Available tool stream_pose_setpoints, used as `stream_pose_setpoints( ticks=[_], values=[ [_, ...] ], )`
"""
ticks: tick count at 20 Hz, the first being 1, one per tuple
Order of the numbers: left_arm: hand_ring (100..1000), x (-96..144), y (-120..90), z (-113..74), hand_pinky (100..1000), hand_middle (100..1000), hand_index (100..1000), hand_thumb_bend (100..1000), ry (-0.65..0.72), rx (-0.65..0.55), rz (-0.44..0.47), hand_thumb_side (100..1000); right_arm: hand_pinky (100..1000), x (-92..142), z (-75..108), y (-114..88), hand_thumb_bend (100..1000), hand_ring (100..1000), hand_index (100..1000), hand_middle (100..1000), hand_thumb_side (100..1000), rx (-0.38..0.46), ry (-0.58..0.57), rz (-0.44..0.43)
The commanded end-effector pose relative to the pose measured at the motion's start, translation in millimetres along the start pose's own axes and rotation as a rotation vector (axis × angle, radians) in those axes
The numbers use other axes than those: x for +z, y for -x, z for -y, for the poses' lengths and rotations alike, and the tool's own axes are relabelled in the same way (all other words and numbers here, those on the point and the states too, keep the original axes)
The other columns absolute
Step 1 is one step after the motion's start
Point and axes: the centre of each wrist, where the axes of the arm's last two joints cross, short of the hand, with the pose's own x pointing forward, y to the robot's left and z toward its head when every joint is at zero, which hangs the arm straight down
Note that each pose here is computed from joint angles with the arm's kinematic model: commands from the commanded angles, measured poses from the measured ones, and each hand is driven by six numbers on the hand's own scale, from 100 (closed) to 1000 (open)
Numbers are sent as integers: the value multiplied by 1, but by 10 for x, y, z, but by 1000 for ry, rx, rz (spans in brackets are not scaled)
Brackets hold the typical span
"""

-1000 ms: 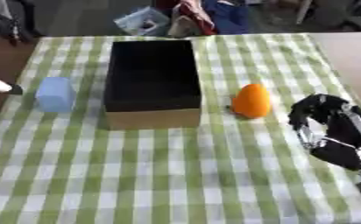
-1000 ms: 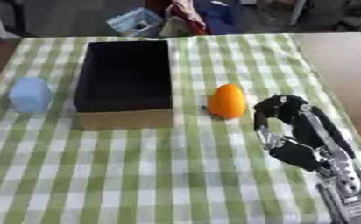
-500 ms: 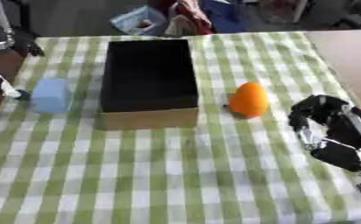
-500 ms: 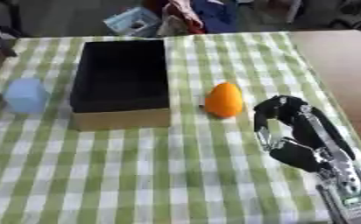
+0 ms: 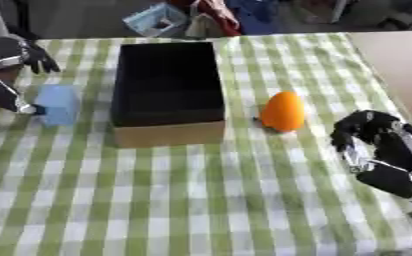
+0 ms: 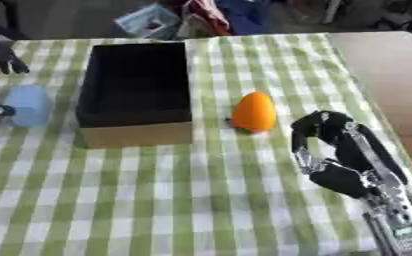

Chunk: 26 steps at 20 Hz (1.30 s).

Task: Pick up objects on the table and place them in the box.

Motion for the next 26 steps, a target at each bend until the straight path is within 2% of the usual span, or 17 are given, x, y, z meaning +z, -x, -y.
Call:
stream_pose_setpoints(
  ticks=[1, 8, 13, 19, 26],
  values=[
    [608, 25, 51, -72, 699, 609, 762, 615, -8, -10, -24, 131, 671, -34, 56, -55, 100, 524, 633, 525, 190, 17, -8, 22],
    [554, 1, 55, 44, 668, 555, 715, 578, 45, 13, -17, 131, 672, -37, 56, -54, 100, 523, 633, 525, 193, 17, -8, 23],
    [481, 4, 51, 36, 628, 476, 635, 493, 16, 21, -18, 116, 672, -41, 56, -55, 100, 523, 634, 525, 193, 16, -9, 24],
    [452, 36, 37, -98, 609, 442, 595, 442, -94, 36, -7, 103, 672, -42, 59, -54, 100, 523, 634, 525, 194, 17, -9, 24],
    [447, 79, -35, -407, 610, 436, 591, 430, -195, 41, 41, 102, 672, -40, 60, -50, 100, 523, 634, 525, 193, 18, -12, 23]
  ],
)
